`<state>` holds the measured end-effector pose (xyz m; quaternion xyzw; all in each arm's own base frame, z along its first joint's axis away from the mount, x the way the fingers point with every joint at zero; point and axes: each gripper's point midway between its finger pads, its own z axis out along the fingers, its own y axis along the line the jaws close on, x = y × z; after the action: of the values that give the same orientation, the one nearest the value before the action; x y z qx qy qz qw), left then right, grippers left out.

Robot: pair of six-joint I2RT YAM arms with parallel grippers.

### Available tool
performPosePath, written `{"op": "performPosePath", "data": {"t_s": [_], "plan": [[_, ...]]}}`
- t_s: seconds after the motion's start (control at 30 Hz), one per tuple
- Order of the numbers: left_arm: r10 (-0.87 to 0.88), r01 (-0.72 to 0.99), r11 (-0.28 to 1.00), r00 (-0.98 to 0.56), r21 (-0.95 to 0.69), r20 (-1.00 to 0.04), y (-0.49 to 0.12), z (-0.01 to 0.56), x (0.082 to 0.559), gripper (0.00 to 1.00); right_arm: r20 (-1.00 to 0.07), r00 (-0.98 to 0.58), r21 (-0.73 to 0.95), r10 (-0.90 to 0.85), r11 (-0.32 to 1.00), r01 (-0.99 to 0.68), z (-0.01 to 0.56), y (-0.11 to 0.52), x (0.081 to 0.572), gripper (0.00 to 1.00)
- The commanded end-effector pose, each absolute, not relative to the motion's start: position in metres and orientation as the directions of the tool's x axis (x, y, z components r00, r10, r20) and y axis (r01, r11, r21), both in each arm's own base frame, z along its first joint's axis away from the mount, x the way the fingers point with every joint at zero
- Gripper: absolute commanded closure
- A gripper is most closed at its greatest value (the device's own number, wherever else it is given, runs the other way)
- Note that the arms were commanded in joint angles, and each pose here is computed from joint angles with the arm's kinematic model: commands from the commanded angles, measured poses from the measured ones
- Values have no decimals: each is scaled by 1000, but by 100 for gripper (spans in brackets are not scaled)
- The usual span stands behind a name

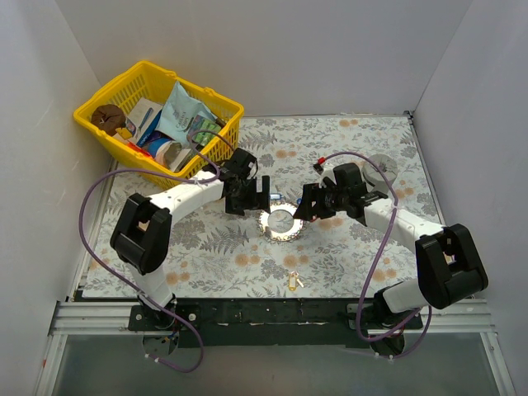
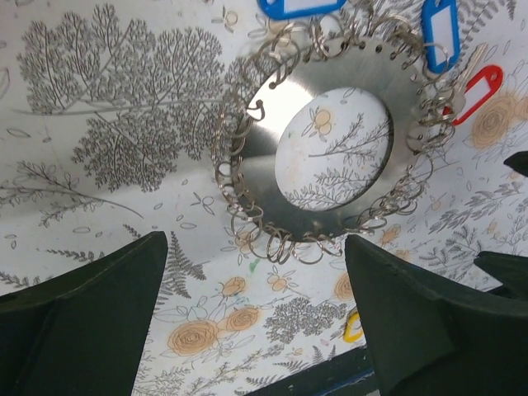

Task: Put the keys on the keyring

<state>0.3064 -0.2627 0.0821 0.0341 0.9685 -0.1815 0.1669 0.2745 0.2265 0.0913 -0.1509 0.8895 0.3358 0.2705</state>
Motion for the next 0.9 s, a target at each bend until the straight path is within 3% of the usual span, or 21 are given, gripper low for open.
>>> {"op": "performPosePath", "data": {"t_s": [0.0, 0.27, 0.4, 0.63, 0.87], "plan": [[-58, 125, 886, -925, -447, -374, -272, 113, 298, 10, -596, -796, 528, -101, 698, -484, 100, 234, 272, 26], [-140, 56, 892, -909, -449, -392, -262, 114, 296, 7, -598, -782, 470, -176, 714, -519, 103, 253, 278, 25], [-216, -54, 881, -930, -470, -299, -258, 91, 284, 7, -581, -792, 468, -190, 718, -516, 99, 263, 284, 25], [-330, -175, 833, -919, -524, -218, -242, 79, 283, 8, -576, -808, 527, -124, 699, -483, 113, 279, 299, 25], [-322, -163, 828, -921, -536, -218, -247, 79, 289, 9, -548, -835, 558, -41, 726, -402, 114, 260, 310, 25]]}}
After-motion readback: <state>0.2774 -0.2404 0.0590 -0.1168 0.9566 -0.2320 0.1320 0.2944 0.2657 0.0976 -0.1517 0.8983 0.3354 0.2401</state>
